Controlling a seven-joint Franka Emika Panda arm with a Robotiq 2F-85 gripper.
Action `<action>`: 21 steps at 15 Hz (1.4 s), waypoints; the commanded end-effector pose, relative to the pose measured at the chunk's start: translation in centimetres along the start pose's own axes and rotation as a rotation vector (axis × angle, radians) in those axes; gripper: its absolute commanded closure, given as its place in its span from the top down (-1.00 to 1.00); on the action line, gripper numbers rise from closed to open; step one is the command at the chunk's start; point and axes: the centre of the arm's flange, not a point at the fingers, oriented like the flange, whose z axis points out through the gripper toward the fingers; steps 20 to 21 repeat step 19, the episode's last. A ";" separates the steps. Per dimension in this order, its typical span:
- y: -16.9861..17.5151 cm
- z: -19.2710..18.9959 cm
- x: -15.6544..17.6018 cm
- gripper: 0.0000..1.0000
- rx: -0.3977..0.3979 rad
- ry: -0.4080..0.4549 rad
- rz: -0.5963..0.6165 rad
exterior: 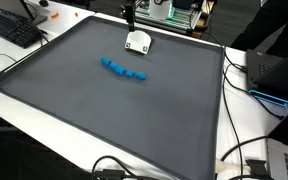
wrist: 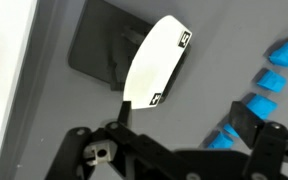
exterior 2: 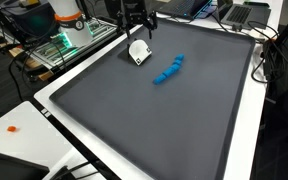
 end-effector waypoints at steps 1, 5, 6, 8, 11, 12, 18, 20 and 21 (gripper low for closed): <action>-0.6 -3.6 0.2 1.00 -0.018 0.075 -0.151; -2.8 -5.9 0.7 1.00 -0.012 0.123 -0.343; -3.4 -6.3 0.7 1.00 -0.020 0.122 -0.386; -4.6 -6.7 0.8 1.00 -0.014 0.119 -0.491; -6.4 -6.9 0.7 1.00 -0.014 0.116 -0.647; -6.8 -6.8 0.6 1.00 -0.015 0.113 -0.690; -8.0 -6.2 0.0 1.00 0.001 0.114 -0.826; -8.3 -6.0 0.0 1.00 0.001 0.110 -0.838; -8.3 -6.0 0.0 1.00 0.001 0.110 -0.838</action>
